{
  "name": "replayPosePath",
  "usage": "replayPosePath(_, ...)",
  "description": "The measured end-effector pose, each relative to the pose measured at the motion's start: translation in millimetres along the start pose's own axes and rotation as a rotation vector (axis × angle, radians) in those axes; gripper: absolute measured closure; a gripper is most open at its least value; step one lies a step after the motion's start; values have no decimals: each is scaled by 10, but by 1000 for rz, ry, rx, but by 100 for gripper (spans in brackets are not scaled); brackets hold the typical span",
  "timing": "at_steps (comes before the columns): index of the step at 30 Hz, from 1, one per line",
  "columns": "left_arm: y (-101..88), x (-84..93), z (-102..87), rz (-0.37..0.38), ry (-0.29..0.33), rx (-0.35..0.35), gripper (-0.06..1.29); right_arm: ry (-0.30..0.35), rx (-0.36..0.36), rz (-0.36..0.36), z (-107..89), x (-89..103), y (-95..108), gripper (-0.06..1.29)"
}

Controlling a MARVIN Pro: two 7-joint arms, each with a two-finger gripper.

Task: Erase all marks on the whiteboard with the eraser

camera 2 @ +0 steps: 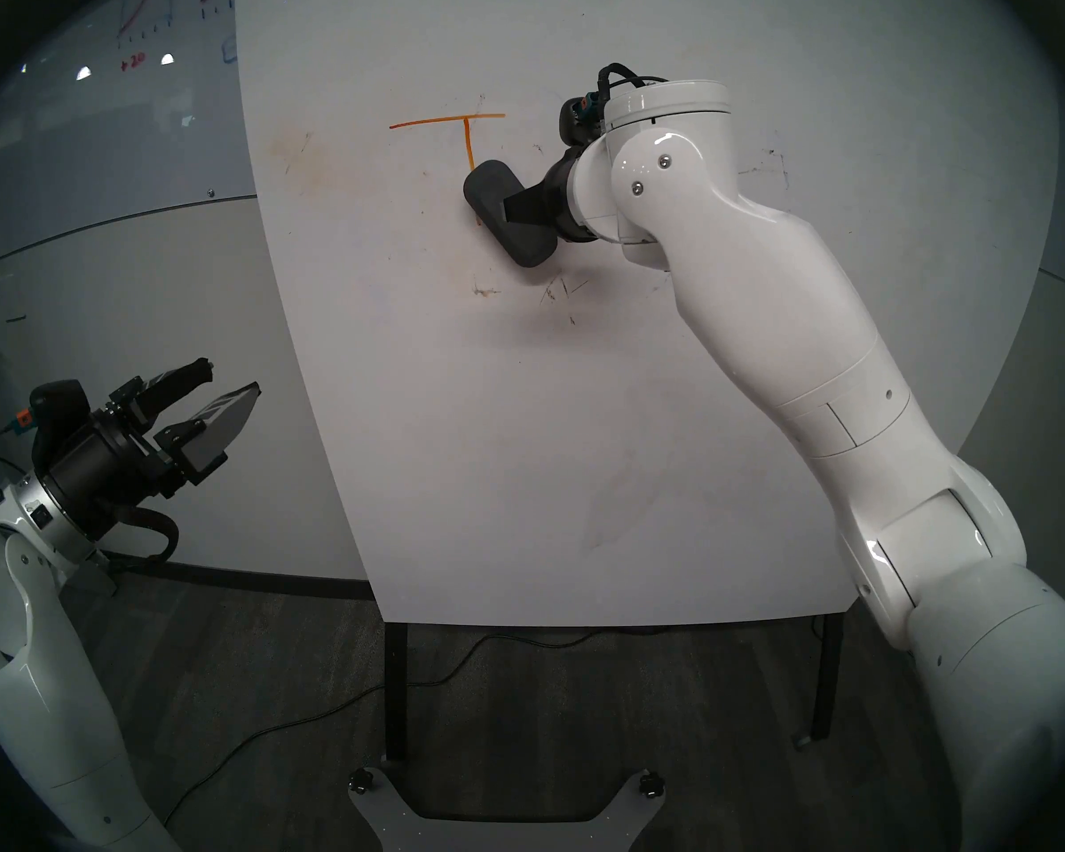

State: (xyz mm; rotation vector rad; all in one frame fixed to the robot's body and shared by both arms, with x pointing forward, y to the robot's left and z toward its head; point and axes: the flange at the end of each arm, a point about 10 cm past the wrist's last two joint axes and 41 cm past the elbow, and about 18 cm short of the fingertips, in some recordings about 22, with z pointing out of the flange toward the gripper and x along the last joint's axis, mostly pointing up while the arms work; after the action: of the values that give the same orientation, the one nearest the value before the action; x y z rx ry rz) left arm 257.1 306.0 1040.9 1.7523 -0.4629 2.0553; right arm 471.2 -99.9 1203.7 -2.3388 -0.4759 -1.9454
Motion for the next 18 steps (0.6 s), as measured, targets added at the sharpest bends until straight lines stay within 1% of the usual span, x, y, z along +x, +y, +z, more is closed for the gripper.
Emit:
replayPosePath(12, 0, 0, 0, 0, 0, 0, -2, -21, 6, 4, 28, -50, -68, 125)
replayPosePath(18, 0, 0, 0, 0, 0, 0, -2, -33, 20, 9, 46, -74, -142, 125)
